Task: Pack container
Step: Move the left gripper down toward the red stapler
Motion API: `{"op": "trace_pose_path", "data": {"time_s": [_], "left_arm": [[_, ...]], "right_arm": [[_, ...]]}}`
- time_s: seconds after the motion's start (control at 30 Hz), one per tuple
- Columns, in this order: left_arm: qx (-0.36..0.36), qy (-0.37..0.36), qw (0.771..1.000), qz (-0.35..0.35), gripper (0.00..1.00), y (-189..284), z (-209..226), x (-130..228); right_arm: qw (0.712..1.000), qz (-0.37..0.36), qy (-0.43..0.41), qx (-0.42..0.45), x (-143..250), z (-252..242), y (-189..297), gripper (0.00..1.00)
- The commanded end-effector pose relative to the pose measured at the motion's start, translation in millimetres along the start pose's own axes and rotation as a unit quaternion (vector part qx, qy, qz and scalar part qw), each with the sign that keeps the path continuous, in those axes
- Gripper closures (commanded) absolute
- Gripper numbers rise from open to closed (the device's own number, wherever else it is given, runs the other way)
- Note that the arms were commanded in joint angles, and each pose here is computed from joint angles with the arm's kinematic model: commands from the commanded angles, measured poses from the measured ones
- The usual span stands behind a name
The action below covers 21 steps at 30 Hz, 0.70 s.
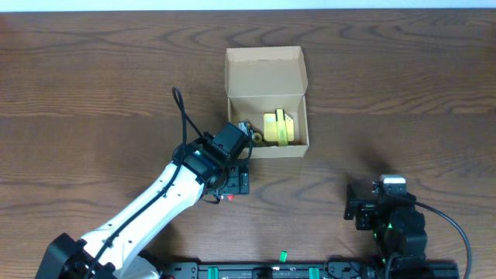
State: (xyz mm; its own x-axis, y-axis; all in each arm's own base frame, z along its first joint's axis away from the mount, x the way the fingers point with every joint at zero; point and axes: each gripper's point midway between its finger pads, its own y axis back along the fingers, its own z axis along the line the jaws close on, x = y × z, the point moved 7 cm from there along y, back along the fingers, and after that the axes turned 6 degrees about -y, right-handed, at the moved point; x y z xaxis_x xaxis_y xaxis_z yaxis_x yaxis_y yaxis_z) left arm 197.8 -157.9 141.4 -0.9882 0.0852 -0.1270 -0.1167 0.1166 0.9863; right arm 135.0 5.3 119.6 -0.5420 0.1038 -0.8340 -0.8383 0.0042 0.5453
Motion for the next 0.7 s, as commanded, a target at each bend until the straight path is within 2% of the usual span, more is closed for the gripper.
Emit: {"op": "trace_pose_path", "data": {"time_s": [0.0, 0.13, 0.33, 0.67], "left_arm": [[-0.006, 0.051, 0.998, -0.024, 0.05, 2, 1, -4], [-0.015, 0.14, 0.989, -0.045, 0.05, 2, 3, -8], [-0.001, 0.205, 0.977, -0.051, 0.05, -6, 1, -10], [-0.025, 0.179, 0.983, -0.008, 0.05, -29, -10, 2]], "right_arm": [[1.0, 0.005, 0.006, 0.002, 4, -1, -2, 0.01], [1.0, 0.005, 0.006, 0.002, 4, -1, -2, 0.01], [1.0, 0.005, 0.006, 0.002, 4, -1, -2, 0.01], [1.0, 0.005, 0.006, 0.002, 4, -1, -2, 0.01]]}}
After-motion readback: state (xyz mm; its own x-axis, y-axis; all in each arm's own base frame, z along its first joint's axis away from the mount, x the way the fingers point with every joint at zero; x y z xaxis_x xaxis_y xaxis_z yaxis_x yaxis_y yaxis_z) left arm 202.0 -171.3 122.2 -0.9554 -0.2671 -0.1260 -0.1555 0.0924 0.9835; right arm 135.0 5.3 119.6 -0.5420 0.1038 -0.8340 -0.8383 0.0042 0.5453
